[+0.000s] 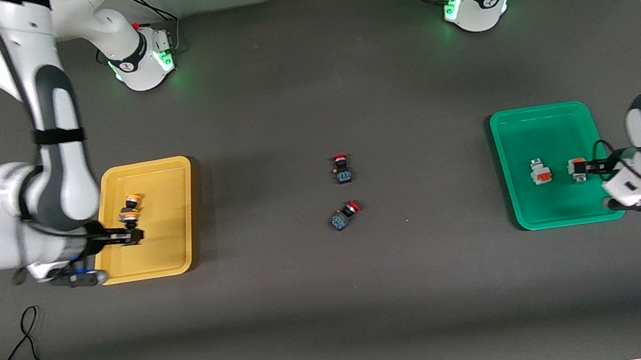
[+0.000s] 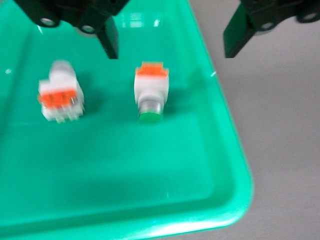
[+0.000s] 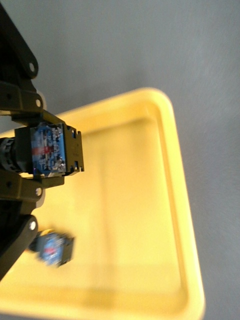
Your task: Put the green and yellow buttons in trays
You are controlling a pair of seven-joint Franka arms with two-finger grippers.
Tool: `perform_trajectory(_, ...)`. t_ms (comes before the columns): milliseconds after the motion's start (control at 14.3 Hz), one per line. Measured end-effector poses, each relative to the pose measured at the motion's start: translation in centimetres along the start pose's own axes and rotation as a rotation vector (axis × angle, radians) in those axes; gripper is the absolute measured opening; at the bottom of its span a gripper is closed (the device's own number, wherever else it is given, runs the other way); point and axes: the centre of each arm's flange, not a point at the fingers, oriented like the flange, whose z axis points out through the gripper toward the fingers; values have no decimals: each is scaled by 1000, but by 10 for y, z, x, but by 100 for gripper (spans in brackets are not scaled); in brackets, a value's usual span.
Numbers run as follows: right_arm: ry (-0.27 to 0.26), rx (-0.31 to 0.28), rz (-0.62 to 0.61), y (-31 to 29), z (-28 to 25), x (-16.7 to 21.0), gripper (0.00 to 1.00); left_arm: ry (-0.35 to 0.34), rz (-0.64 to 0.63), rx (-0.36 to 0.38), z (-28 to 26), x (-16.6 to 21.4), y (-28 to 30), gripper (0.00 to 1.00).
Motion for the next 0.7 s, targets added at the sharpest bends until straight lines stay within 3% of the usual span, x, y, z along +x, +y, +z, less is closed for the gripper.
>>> perform_trajectory(140, -9, -17, 9, -3, 40, -13, 41, -32, 19, -5, -57, -14, -8, 100)
perform_trajectory(349, -10, -24, 20, -5, 60, -18, 41, 8, 26, -81, -138, -52, -11, 100)
perform_trajectory(489, -7, -27, 22, -4, 63, -19, 52, 39, 15, -114, -181, -88, -14, 100)
perform_trajectory(699, 3, -20, 14, -7, 58, -17, 83, 92, 28, -103, -238, -138, 2, 100)
